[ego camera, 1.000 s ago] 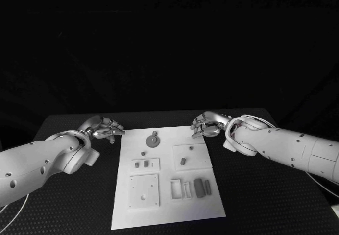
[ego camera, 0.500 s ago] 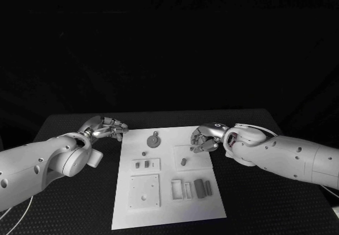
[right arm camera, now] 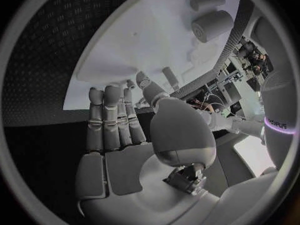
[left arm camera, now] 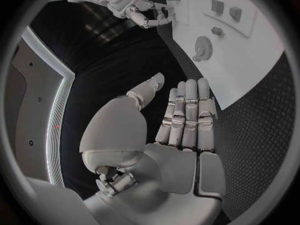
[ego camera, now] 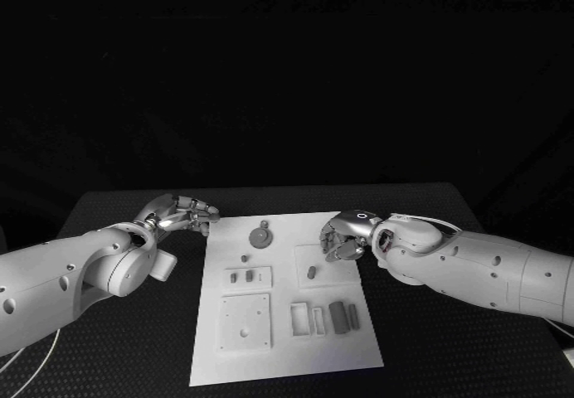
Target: Assemble the parts on the task board
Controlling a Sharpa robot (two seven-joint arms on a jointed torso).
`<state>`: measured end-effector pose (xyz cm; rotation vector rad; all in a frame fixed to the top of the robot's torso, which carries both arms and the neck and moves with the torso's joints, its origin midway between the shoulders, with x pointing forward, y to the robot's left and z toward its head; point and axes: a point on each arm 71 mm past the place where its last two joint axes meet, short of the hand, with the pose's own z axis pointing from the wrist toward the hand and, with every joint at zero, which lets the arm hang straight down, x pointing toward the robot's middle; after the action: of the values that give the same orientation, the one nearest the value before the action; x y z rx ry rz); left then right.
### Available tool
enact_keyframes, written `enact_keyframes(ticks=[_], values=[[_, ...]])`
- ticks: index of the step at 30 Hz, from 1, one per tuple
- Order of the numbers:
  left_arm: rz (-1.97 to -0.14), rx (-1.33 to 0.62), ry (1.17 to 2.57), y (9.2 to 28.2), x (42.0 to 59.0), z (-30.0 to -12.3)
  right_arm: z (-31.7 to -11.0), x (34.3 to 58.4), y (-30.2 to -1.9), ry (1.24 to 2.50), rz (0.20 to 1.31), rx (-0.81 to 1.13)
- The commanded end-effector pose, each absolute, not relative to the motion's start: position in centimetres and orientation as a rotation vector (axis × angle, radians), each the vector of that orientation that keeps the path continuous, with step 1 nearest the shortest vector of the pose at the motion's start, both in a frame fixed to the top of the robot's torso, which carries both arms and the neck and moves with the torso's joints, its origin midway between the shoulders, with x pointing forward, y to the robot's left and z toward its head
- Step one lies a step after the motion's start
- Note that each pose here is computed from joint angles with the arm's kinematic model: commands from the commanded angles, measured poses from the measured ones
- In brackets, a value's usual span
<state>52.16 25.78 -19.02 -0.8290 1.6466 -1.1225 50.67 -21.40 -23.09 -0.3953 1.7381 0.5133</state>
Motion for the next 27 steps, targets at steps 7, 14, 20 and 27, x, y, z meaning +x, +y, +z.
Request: enact_keyframes(ticks=[7,14,20,27], values=[[-1.153,-0.826,1.646,25.5,52.2,-18.8,-24.1,50.3,-20.6,1.748,0.483,-0.438],[-1.152,-0.828,1.652,25.5,52.2,-18.9,-24.7,50.2,-20.6,1.780,0.439,-0.479],[-1.151,-0.829,1.656,25.5,52.1,-18.9,-25.0,50.1,-20.5,1.796,0.406,-0.507],[-1.150,-0.831,1.659,25.5,52.2,-18.9,-25.5,49.8,-20.1,1.799,0.395,-0.530]])
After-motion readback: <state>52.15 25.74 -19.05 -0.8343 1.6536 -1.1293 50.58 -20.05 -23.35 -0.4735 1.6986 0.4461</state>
